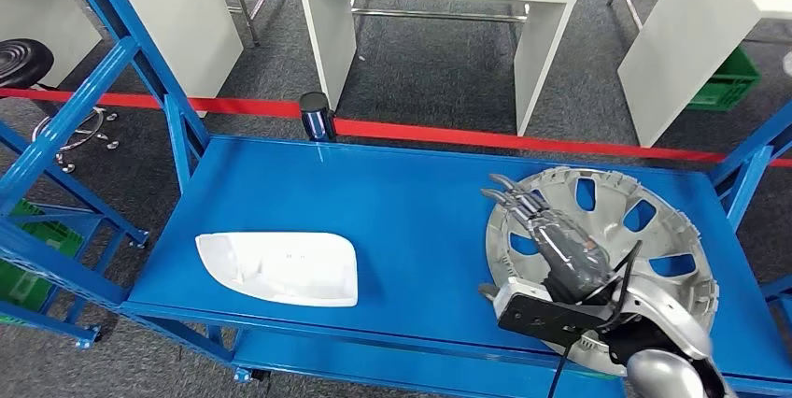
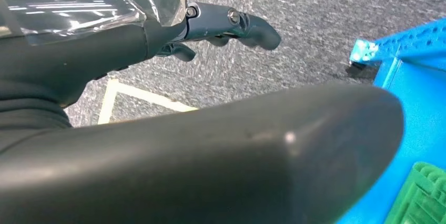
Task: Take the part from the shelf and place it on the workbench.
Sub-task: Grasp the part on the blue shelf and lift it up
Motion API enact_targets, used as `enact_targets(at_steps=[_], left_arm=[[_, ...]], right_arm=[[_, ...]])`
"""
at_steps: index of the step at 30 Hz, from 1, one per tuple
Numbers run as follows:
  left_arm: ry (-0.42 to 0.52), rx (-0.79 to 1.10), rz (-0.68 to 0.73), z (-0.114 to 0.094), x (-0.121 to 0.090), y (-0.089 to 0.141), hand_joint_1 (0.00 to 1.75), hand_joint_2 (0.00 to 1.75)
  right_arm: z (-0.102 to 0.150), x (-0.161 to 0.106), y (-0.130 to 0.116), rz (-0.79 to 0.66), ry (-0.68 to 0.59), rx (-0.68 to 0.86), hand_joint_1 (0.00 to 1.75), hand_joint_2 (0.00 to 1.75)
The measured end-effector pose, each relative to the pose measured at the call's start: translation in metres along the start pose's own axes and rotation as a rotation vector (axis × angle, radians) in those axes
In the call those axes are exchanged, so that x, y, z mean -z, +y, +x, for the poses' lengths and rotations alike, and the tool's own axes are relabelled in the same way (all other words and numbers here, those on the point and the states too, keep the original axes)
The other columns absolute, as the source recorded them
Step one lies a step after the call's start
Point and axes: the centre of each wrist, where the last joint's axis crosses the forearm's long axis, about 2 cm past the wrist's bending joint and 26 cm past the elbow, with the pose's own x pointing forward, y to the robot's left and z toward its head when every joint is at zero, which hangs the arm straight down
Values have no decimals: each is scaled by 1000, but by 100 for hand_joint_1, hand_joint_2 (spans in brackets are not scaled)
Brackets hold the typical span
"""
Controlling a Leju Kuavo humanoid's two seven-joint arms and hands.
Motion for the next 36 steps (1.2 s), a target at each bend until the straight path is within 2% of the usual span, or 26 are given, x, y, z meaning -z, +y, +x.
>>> enact_targets(at_steps=[5, 8, 12, 16, 19, 23, 25, 36], left_arm=[[3, -8, -5, -1, 2, -3, 0, 0], [-1, -7, -13, -1, 3, -4, 0, 0], [-12, 4, -20, -5, 4, -5, 0, 0], [-26, 6, -20, -6, 9, -7, 0, 0], [-25, 10, -20, -8, 14, -9, 0, 0], [1, 19, -31, -12, 21, -11, 0, 0], [14, 14, -35, -13, 23, -13, 0, 0], [33, 3, -46, -11, 28, -12, 0, 0]], right_arm=[[-2, -5, -3, 12, 13, -41, 0, 175], [-5, -11, -3, 52, 71, -122, 0, 175], [-12, -37, -6, 125, 190, -258, 0, 175], [-14, -65, -5, 205, 268, -315, 0, 175], [-8, -85, -3, 285, 291, -268, 0, 175], [0, -114, 6, 405, 312, -72, 0, 175], [2, -125, 8, 445, 338, -34, 0, 175], [0, -141, 9, 537, 416, -7, 0, 175]])
